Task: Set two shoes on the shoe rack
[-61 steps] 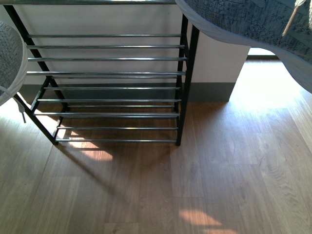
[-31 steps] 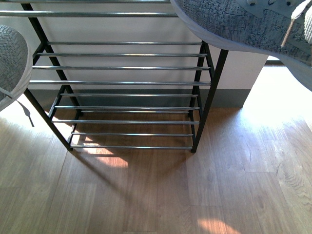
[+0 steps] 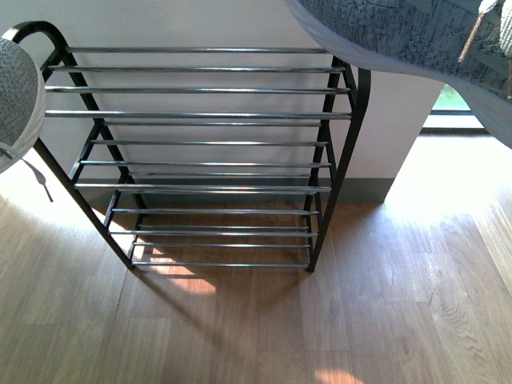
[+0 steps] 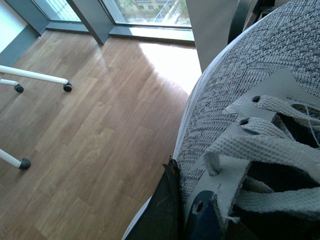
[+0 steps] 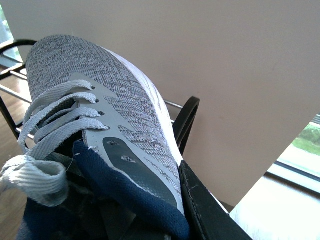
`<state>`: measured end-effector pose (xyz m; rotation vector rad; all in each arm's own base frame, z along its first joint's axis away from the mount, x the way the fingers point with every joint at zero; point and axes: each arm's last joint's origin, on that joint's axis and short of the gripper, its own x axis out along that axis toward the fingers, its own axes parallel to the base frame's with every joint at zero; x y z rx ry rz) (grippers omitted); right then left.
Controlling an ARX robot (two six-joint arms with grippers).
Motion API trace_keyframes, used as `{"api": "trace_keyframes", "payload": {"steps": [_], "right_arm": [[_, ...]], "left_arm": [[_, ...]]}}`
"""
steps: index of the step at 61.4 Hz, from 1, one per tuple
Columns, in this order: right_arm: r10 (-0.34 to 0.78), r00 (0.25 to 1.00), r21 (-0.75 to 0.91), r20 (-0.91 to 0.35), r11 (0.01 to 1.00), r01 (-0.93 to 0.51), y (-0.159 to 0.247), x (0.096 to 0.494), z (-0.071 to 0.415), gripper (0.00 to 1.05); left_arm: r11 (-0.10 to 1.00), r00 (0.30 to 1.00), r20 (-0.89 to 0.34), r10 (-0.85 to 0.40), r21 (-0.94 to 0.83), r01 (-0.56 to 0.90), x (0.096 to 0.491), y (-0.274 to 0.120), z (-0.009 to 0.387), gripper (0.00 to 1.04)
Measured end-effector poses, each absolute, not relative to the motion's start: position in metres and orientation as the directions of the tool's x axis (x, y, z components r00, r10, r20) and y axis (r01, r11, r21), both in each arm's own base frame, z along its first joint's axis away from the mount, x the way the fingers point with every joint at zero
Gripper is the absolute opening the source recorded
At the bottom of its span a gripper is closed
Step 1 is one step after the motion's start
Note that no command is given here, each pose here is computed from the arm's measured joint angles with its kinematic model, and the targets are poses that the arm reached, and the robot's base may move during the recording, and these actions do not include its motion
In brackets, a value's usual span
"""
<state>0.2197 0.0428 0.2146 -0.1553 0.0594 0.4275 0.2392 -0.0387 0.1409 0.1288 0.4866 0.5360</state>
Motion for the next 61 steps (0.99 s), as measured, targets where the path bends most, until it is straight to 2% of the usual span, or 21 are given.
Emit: {"api": "trace_keyframes", "payload": {"steps": [4, 10, 18, 24, 30, 45, 61], "right_arm": [[0.46, 0.888, -0.097, -0.02, 0.883, -0.459, 0.05, 0.221, 0.22, 0.01], [0.508, 0.861, -0.013, -0.023, 0.861, -0.508, 0.071, 0.23, 0.231, 0.01], [0.552, 0.825, 0.128, -0.121, 0.833, -0.539, 0.112, 0.256, 0.246, 0.01], [0.541, 0.809, 0.221, -0.231, 0.839, -0.498, 0.141, 0.28, 0.247, 0.01], [0.485, 0.816, 0.279, -0.315, 0.869, -0.409, 0.161, 0.305, 0.245, 0.01], [0.339, 0.836, 0.345, -0.431, 0.918, -0.194, 0.192, 0.368, 0.233, 0.01], [0.198, 0.795, 0.434, -0.574, 0.896, 0.09, 0.199, 0.414, 0.188, 0.01]], "left_arm": [[0.855, 0.75, -0.411, 0.519, 0.242, -0.459, 0.239, -0.039, 0.141, 0.02], [0.854, 0.749, -0.411, 0.52, 0.242, -0.46, 0.239, -0.039, 0.141, 0.02], [0.856, 0.75, -0.412, 0.518, 0.241, -0.458, 0.239, -0.039, 0.141, 0.02], [0.855, 0.75, -0.411, 0.518, 0.242, -0.458, 0.239, -0.039, 0.141, 0.02], [0.854, 0.749, -0.411, 0.52, 0.242, -0.46, 0.239, -0.039, 0.141, 0.02], [0.855, 0.75, -0.411, 0.518, 0.242, -0.458, 0.239, -0.039, 0.141, 0.02], [0.855, 0.75, -0.411, 0.519, 0.242, -0.459, 0.239, -0.039, 0.141, 0.02]]}}
